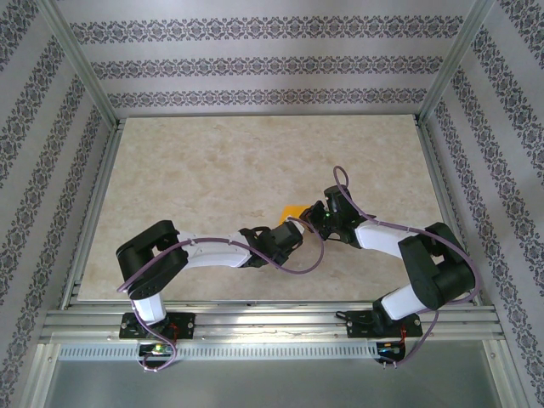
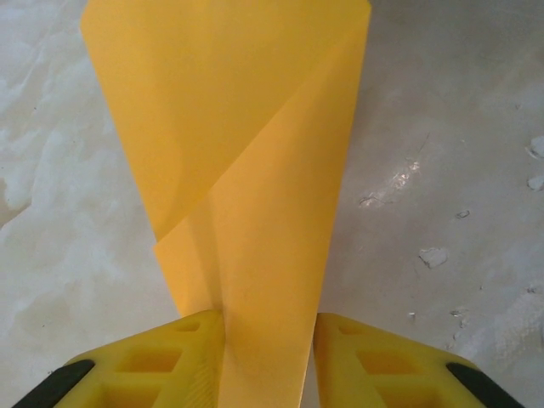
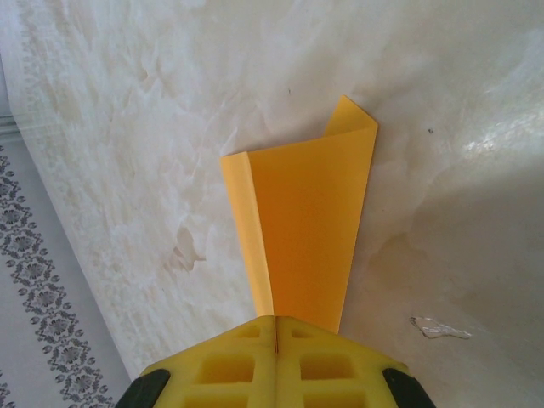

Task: Fold a paper plane with a square sheet of paper (pick it up from the middle)
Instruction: Fold the wing for the fifth time at the center of the table.

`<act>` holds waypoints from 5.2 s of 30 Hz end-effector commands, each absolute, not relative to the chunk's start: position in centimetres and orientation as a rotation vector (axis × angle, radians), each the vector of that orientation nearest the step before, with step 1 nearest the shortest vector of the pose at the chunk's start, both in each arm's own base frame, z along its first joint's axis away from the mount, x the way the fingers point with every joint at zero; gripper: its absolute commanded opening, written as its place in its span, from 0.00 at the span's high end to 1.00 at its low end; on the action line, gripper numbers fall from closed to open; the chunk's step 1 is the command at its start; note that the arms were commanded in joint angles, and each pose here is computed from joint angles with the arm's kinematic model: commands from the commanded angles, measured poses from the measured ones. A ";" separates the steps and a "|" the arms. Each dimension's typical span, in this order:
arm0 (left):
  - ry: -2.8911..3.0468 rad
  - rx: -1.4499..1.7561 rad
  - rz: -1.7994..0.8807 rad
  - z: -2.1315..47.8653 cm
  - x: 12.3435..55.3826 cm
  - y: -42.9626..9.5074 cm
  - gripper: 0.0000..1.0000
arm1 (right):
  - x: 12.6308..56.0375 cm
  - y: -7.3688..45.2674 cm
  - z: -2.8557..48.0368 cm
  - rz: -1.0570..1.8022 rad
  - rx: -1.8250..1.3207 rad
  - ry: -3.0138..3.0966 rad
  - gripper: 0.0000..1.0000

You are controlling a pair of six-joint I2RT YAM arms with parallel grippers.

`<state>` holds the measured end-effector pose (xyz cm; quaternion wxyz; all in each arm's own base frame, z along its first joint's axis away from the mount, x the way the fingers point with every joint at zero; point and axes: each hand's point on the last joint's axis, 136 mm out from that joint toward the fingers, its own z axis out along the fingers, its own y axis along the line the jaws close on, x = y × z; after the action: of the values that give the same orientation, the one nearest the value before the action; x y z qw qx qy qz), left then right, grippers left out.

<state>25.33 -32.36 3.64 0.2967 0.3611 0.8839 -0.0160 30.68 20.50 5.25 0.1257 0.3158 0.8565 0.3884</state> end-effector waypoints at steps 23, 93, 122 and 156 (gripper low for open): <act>2.305 0.950 -0.020 5.5 25.6 -32.7 0.70 | 30.2 20.8 5.0 1.134 0.928 2.505 1.00; 2.471 0.350 -1.018 4.9 27.1 -34.5 1.00 | 28.8 17.4 9.1 1.237 0.592 2.441 0.55; 2.396 0.082 -1.320 3.7 27.9 -35.5 1.00 | 28.9 21.6 7.1 1.309 0.443 2.552 0.80; 2.338 -0.131 -1.560 3.8 28.6 -35.8 1.00 | 30.3 22.5 6.1 1.312 0.389 2.558 0.93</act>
<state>28.23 -36.19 3.67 0.1646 -0.0344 0.8286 -0.5340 29.75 22.04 5.43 0.1050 0.1525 0.8780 0.4413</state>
